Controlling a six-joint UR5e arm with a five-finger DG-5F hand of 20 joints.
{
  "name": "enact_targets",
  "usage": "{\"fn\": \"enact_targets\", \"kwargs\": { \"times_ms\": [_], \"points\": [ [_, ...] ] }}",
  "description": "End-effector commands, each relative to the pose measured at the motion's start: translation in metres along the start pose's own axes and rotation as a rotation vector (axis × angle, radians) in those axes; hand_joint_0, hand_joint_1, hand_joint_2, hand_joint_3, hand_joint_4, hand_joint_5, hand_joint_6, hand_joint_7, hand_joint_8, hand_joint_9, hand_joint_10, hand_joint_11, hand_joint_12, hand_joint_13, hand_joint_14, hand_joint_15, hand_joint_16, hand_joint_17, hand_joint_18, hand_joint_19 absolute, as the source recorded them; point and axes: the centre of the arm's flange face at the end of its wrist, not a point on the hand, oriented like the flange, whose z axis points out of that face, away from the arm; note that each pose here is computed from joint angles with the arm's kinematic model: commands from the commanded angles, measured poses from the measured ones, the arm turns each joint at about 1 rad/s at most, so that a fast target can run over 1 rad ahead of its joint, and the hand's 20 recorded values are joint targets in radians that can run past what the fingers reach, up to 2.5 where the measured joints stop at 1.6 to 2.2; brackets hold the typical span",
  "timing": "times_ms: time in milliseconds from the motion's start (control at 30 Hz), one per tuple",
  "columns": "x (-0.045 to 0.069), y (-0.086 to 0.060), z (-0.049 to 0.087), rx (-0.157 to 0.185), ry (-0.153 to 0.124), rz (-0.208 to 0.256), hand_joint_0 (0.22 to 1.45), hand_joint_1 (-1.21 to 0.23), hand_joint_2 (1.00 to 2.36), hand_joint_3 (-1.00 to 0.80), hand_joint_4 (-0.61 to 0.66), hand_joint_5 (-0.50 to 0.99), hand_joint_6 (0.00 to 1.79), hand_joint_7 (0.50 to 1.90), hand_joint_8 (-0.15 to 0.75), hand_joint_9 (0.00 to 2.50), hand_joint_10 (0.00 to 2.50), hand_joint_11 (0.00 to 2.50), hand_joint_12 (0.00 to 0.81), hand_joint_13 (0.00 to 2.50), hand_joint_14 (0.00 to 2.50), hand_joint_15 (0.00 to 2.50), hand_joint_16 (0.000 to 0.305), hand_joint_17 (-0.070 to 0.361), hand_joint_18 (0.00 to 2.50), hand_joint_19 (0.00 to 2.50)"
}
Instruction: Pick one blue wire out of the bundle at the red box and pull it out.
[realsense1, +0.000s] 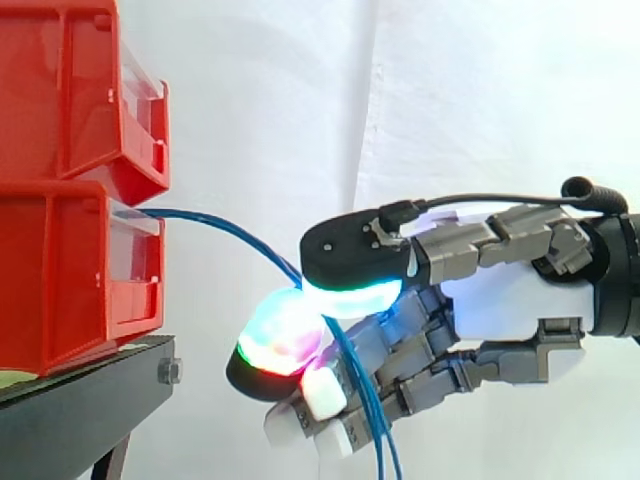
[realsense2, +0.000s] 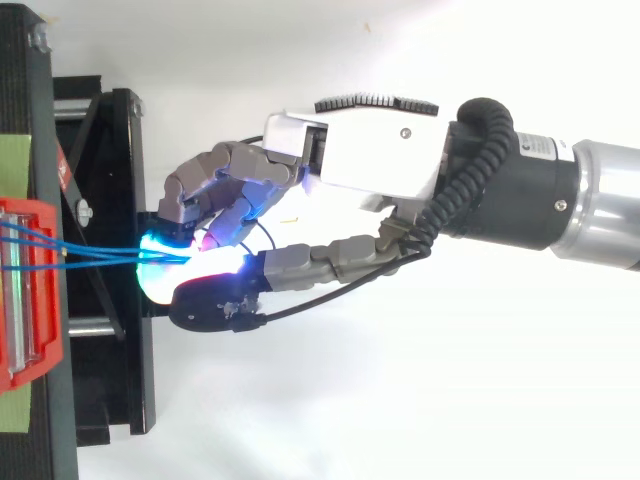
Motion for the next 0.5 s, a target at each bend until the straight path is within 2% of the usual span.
{"fn": "enact_targets", "kwargs": {
  "times_ms": [0,200,300,467],
  "points": [
    [-0.004,0.008,-0.002,-0.005,-0.004,-0.013,0.59,-0.73,1.00,-0.03,0.30,-0.13,0.83,0.80,0.324,0.93,0.02,0.42,0.434,0.56,0.01,0.28,0.074,0.167,0.45,0.42],
    [-0.009,0.022,-0.006,-0.003,-0.006,-0.043,0.56,-0.70,1.01,-0.18,0.30,-0.13,0.81,0.79,0.306,0.90,0.02,0.43,0.411,0.53,0.01,0.30,0.070,0.157,0.39,0.45],
    [-0.010,0.021,-0.008,0.009,-0.005,-0.045,0.55,-0.67,1.01,-0.23,0.29,-0.12,0.78,0.83,0.292,0.88,0.02,0.44,0.399,0.51,0.01,0.30,0.067,0.150,0.36,0.45],
    [-0.008,0.023,-0.008,0.009,-0.005,-0.046,0.54,-0.64,1.01,-0.28,0.26,-0.12,0.73,0.89,0.278,0.87,0.02,0.45,0.380,0.49,0.01,0.30,0.062,0.140,0.32,0.48]
  ]
}}
